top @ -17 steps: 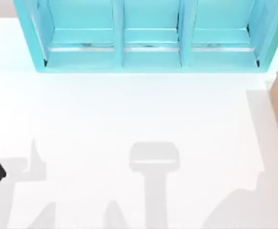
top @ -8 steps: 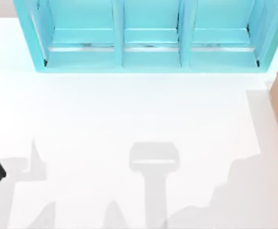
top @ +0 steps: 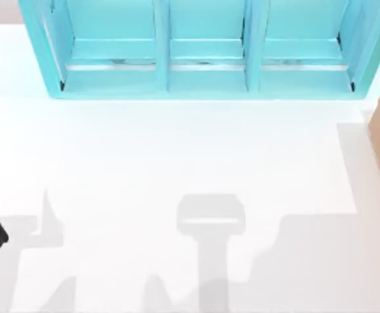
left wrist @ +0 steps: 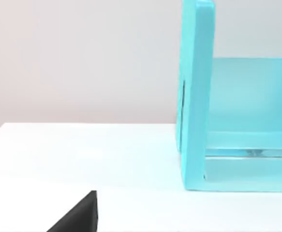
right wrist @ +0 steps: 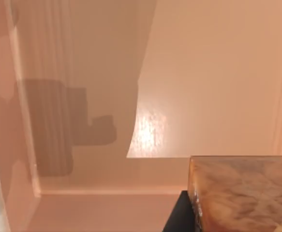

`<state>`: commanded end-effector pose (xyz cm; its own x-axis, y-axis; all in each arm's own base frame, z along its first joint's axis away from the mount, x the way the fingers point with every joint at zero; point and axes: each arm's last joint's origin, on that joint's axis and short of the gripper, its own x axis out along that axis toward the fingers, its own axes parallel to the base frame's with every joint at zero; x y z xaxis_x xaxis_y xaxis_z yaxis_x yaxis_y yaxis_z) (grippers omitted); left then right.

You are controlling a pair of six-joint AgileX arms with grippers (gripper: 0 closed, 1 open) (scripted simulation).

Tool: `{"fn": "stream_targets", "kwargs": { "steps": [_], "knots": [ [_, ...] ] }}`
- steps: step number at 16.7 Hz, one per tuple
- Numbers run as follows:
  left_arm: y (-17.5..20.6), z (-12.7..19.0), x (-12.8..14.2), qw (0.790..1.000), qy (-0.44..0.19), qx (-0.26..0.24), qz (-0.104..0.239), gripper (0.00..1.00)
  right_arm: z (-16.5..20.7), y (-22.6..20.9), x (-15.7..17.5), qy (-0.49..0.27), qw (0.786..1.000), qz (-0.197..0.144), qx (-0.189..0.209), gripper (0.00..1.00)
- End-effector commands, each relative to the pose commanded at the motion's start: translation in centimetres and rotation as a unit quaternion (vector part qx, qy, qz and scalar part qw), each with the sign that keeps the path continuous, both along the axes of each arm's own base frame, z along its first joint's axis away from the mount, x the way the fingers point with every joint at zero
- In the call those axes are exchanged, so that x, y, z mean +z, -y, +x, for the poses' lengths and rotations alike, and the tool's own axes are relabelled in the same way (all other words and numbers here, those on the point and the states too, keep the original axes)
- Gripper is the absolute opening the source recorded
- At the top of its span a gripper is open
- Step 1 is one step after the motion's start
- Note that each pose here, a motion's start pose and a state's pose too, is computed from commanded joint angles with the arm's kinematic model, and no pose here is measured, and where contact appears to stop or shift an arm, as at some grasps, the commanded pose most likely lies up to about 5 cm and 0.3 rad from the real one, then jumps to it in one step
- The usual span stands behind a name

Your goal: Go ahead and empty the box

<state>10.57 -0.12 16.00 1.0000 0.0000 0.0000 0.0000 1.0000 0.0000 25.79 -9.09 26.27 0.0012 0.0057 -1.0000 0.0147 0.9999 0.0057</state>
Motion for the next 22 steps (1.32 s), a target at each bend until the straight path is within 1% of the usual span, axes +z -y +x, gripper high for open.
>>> {"fn": "stream_targets", "kwargs": {
  "steps": [3,5,7,11,14,18,20,22],
  "knots": [
    [0.0,0.0,0.0,1.000,0.000,0.000,0.000,1.00,0.3,-0.2,-0.1,0.001,1.000,0.001,-0.003,0.00],
    [0.0,0.0,0.0,1.000,0.000,0.000,0.000,1.00,1.8,-1.3,-0.2,0.005,1.000,0.001,-0.002,0.00],
    [0.0,0.0,0.0,1.000,0.000,0.000,0.000,1.00,3.9,-3.5,-0.4,0.011,1.000,0.000,0.001,0.00],
    [0.0,0.0,0.0,1.000,0.000,0.000,0.000,1.00,8.4,-10.5,-1.6,0.022,1.000,-0.003,0.008,0.00],
    [0.0,0.0,0.0,1.000,0.000,0.000,0.000,1.00,10.8,-16.9,-3.4,0.020,1.000,-0.006,0.006,0.00],
    [0.0,0.0,0.0,1.000,0.000,0.000,0.000,1.00,12.2,-24.5,-6.4,0.014,1.000,-0.003,-0.002,0.00],
    [0.0,0.0,0.0,1.000,0.000,0.000,0.000,1.00,12.5,-26.9,-7.7,0.008,1.000,-0.002,-0.005,0.00],
    [0.0,0.0,0.0,1.000,0.000,0.000,0.000,1.00,12.5,-28.3,-8.8,0.002,1.000,-0.002,-0.004,0.00]
  ]
}}
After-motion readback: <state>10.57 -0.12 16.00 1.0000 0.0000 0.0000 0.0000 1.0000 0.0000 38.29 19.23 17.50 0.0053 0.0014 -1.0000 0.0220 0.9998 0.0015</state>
